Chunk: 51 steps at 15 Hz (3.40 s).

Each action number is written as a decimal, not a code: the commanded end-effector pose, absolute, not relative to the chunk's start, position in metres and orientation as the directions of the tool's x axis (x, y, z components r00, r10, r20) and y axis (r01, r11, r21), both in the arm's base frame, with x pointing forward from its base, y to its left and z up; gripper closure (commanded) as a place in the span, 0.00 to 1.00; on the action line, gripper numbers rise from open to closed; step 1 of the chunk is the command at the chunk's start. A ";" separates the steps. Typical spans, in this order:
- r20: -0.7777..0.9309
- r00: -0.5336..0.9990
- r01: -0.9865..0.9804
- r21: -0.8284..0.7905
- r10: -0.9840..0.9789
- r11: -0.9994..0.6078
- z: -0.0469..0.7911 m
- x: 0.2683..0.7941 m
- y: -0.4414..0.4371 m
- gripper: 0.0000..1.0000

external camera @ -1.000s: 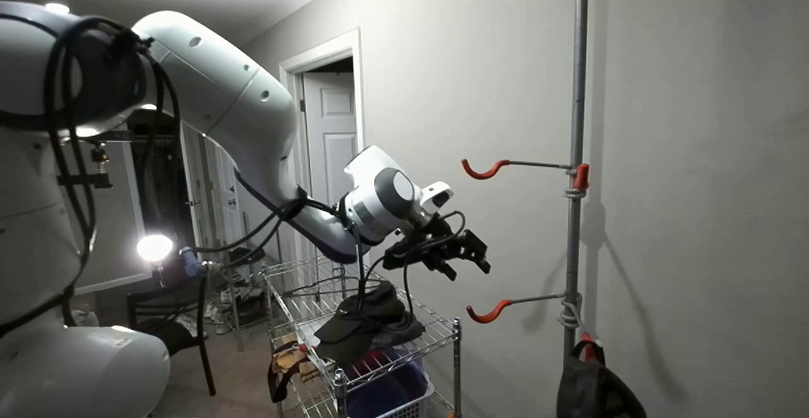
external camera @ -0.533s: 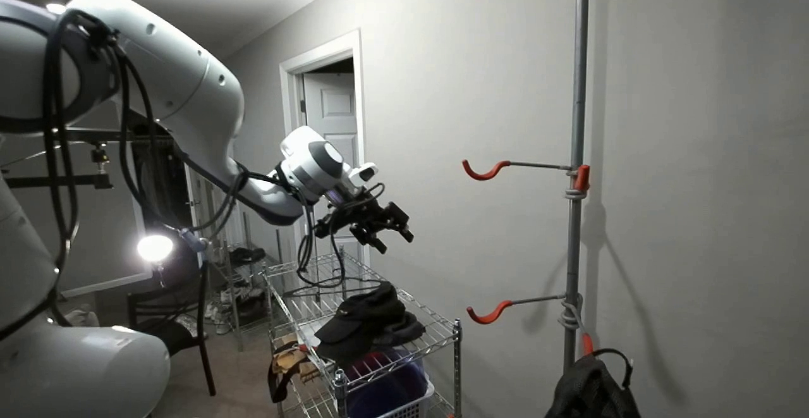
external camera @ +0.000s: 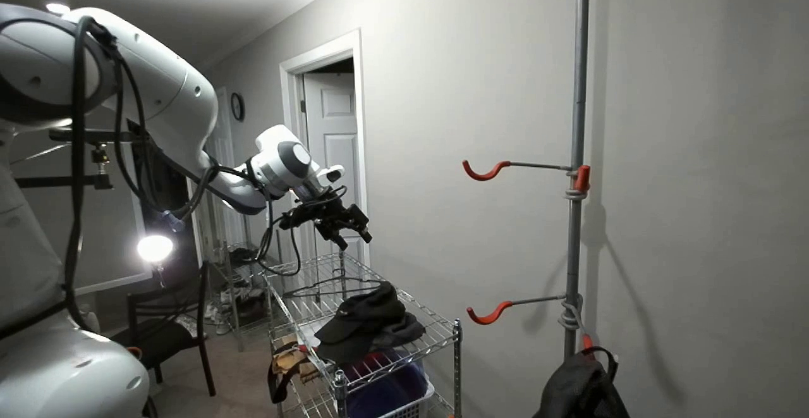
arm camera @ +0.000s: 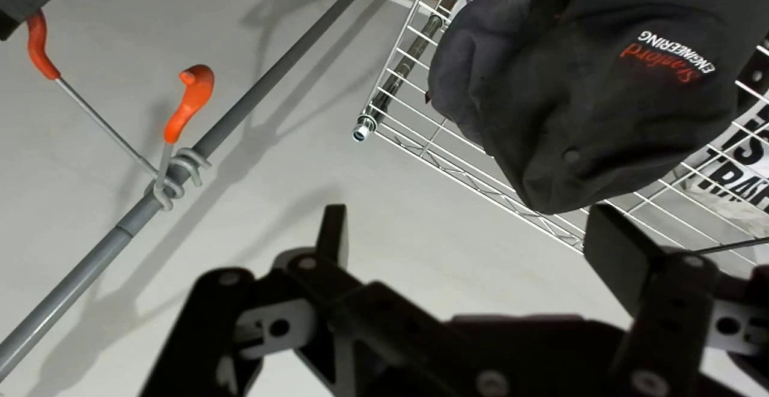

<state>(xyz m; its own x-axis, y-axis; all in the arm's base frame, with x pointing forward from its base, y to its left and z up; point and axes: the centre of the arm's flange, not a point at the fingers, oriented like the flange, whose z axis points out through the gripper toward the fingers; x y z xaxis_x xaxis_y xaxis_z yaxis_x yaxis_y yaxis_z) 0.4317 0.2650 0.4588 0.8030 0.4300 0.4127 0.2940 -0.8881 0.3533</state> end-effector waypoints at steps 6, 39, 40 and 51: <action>0.312 0.845 0.368 0.251 0.434 -0.896 0.399 0.502 0.275 0.00; 0.134 0.845 0.498 0.157 0.518 -0.853 0.281 0.549 0.312 0.99; 0.136 0.847 0.495 0.154 0.514 -0.855 0.282 0.549 0.311 1.00; 0.164 0.874 0.400 0.291 0.458 -0.869 0.400 0.538 0.296 1.00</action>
<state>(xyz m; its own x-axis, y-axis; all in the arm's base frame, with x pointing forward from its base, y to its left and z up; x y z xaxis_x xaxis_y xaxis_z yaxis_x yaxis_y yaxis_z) 0.5554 0.3003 0.3548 0.8742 0.4662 0.1359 0.4272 -0.8714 0.2410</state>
